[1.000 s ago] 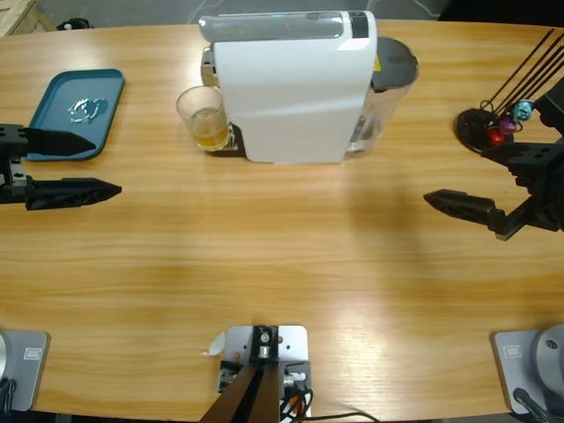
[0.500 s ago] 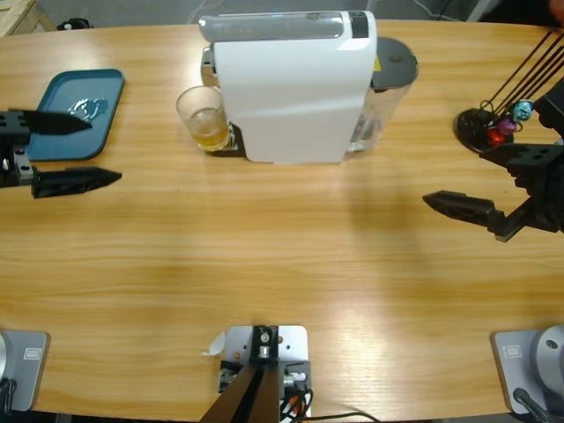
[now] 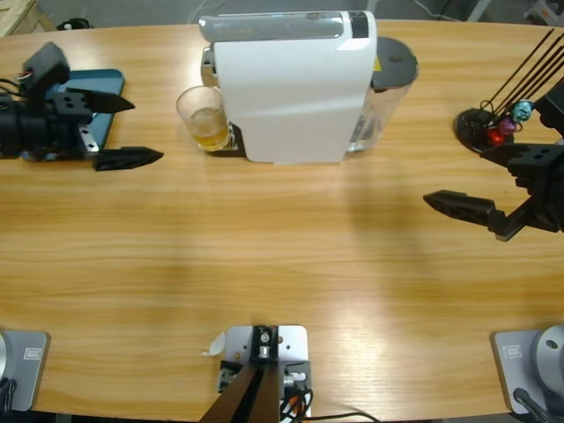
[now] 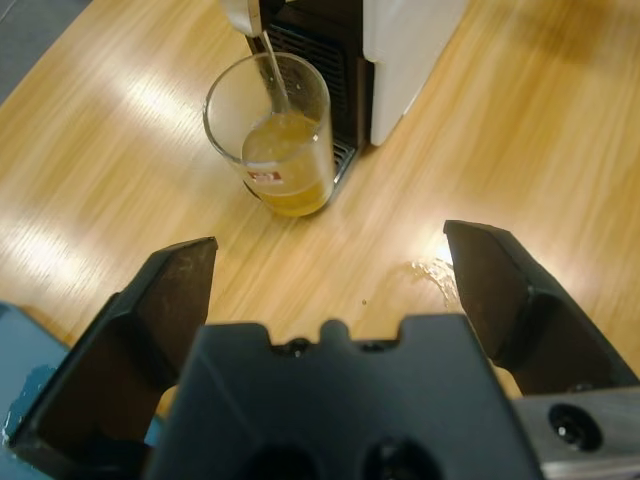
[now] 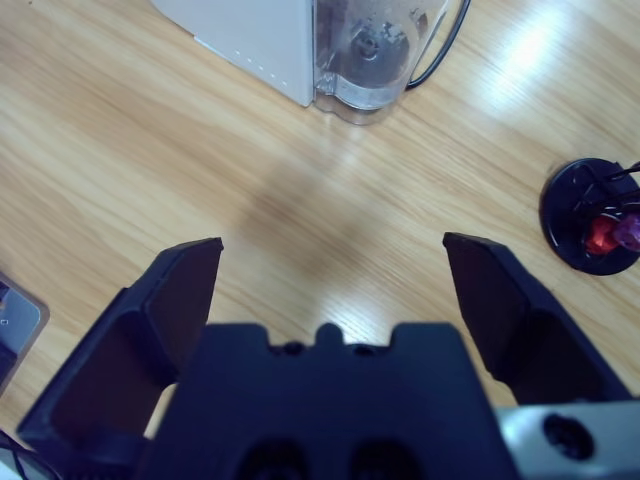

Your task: Pour coffee

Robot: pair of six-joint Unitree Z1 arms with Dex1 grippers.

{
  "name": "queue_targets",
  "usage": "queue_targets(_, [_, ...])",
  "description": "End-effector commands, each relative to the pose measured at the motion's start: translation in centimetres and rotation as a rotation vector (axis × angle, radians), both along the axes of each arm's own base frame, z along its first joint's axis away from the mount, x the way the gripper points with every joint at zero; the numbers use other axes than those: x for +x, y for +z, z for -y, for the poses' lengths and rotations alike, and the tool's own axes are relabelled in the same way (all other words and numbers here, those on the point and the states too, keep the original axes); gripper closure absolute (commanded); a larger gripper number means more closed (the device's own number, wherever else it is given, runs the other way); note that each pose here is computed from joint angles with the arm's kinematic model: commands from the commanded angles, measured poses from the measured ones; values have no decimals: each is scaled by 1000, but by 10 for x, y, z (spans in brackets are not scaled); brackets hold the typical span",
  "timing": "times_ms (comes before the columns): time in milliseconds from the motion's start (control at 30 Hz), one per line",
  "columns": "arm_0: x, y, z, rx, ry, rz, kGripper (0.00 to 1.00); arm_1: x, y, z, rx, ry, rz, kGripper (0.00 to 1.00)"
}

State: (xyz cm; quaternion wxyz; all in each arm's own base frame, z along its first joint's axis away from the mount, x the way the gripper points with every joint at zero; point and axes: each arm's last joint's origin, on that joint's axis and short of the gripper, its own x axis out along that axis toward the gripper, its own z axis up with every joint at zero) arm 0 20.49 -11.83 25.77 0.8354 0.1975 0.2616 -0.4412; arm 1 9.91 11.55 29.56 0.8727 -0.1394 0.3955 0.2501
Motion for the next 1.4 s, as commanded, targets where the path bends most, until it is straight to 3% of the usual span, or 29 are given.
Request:
queue_targets(33, [29, -31, 17, 2, -39, -43, 9, -1, -10, -1, -41, 7, -15, 0])
queue_targets(667, [80, -46, 41, -41, -52, 5, 9, 2, -12, -4, -55, 5, -22, 0])
queue_targets(1400, [84, -61, 59, -75, -127, -1, 23, 2, -11, -3, -52, 3, -17, 4])
